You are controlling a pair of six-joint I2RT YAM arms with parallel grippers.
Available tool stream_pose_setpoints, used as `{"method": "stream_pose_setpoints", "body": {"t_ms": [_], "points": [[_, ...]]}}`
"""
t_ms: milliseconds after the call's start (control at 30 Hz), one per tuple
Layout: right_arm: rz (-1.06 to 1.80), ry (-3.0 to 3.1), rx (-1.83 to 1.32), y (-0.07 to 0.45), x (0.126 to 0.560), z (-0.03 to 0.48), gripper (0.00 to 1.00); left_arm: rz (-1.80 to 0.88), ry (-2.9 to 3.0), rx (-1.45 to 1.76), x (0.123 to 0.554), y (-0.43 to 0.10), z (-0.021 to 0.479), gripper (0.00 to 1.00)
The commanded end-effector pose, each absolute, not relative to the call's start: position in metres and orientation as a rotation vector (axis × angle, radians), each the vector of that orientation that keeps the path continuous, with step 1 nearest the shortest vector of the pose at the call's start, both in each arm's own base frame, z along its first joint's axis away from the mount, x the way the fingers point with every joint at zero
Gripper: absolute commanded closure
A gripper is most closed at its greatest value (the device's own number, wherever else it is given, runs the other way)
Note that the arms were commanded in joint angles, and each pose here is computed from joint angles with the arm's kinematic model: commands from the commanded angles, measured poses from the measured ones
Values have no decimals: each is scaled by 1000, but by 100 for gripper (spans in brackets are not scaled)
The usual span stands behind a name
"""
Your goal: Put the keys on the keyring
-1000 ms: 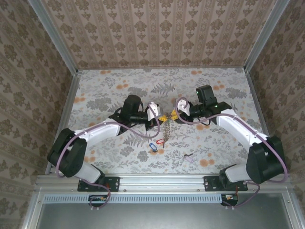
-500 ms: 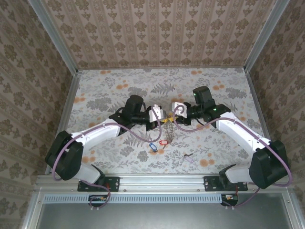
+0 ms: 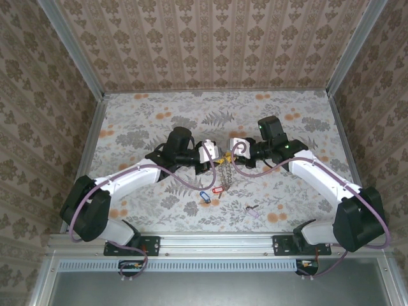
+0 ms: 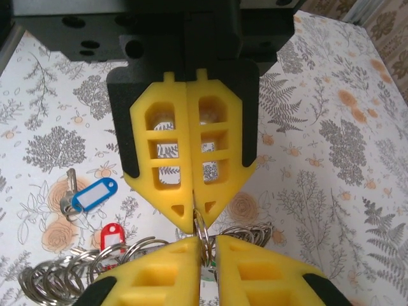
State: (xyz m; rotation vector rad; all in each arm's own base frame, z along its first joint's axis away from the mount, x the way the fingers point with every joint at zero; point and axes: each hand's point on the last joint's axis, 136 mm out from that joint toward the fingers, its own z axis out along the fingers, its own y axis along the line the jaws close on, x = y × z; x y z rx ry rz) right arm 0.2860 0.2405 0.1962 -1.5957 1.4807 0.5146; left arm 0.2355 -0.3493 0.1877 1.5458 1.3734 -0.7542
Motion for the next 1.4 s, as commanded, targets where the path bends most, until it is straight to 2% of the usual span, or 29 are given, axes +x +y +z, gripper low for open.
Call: {"method": "stream_pose_setpoints", "body": {"t_ms": [0,100,200,300,433,500,567,900,1200,1300,1367], "points": [[510,1497,-1608,239,286,189,90,-756,1281,1512,233,-353,220,100],[510,1501,-1612,240,286,188,92,-763,1280,1508,233,-353,220,100],[521,1504,-1616,240,285,186,80,-768,1277,1507,232,-353,221,100],[532,1508,-1620,240,285,186,78,-764,1279,1508,233,-353,221,100],[542,1515,-1621,241,286,185,88,-763,1278,1510,233,-353,221,100],[540,1508,-1617,242,286,186,97,-762,1279,1510,233,-353,221,100],[539,1495,-1613,242,286,189,100,-765,1280,1509,233,-353,221,100],[646,1445,-1551,248,283,204,100,-847,1298,1477,233,-352,220,84],[699,1426,-1512,247,282,213,100,-838,1324,1469,238,-349,214,80],[719,1422,-1507,247,281,215,100,-842,1324,1469,239,-350,213,81],[723,1423,-1505,247,281,215,100,-854,1314,1466,238,-352,216,85]]}}
